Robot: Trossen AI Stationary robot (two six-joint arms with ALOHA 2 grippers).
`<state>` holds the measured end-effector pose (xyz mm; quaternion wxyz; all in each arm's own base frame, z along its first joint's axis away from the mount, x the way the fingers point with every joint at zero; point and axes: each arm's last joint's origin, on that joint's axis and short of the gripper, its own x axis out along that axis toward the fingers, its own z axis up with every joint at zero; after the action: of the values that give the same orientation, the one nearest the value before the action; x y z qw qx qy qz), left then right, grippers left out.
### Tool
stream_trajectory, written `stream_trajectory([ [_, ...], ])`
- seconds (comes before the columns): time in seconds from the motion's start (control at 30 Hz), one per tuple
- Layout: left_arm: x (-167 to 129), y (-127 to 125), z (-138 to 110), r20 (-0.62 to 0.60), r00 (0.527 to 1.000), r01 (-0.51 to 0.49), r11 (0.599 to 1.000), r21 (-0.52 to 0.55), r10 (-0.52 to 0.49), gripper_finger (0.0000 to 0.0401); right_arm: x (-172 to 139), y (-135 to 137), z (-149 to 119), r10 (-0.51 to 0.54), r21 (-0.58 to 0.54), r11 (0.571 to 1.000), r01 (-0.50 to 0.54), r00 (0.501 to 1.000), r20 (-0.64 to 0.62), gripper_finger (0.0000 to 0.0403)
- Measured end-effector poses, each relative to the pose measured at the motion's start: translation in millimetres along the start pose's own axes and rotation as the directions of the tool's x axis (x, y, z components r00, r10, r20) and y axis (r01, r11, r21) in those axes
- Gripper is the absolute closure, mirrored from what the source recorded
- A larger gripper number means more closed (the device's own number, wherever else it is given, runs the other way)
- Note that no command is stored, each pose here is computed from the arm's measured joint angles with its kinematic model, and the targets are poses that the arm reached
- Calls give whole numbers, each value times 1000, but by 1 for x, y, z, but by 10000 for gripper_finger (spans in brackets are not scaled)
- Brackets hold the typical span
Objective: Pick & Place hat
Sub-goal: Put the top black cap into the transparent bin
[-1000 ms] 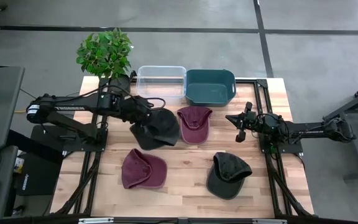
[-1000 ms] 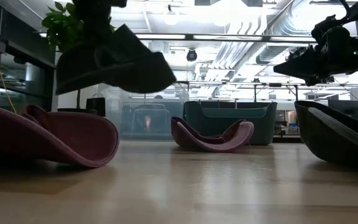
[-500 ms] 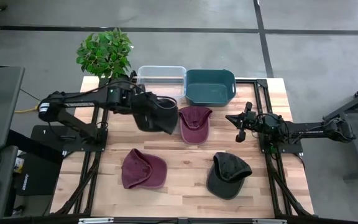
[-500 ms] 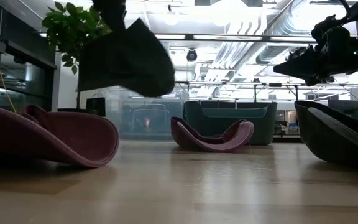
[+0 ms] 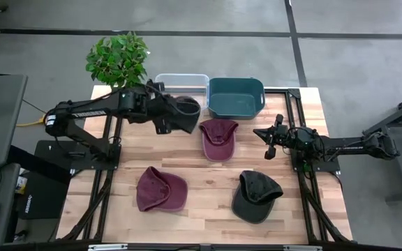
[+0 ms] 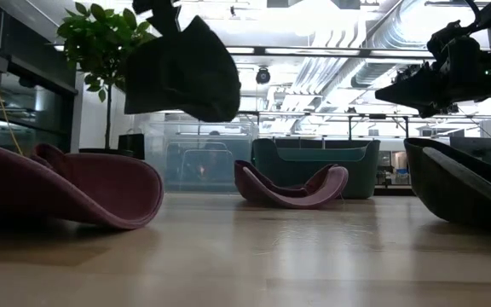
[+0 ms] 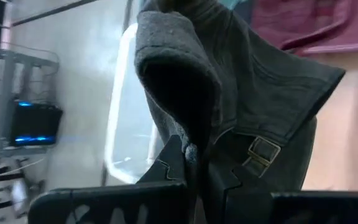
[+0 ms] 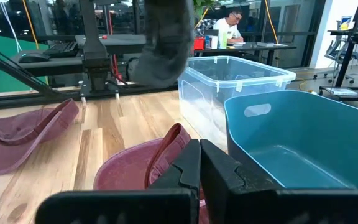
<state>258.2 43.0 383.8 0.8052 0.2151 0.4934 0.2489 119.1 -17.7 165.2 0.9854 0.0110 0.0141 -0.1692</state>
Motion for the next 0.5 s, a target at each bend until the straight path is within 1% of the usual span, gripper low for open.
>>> stream_trajectory([
  [0.13,6,11,5,-8,1000,-27,999,29,27,398,0,0,0,0,0,1000,0,1000,0,402],
  [0.27,8,28,12,22,997,-73,997,19,72,398,0,0,0,0,0,1000,0,1000,0,402],
  [0.37,16,37,15,-6,996,-88,995,41,88,398,0,0,0,0,0,1000,0,1000,0,402],
  [0.43,22,41,23,13,993,-114,993,33,114,398,0,0,0,0,0,1000,0,1000,0,402],
  [0.5,27,46,22,-8,993,-117,992,48,118,398,0,0,0,0,0,1000,0,1000,0,402],
])
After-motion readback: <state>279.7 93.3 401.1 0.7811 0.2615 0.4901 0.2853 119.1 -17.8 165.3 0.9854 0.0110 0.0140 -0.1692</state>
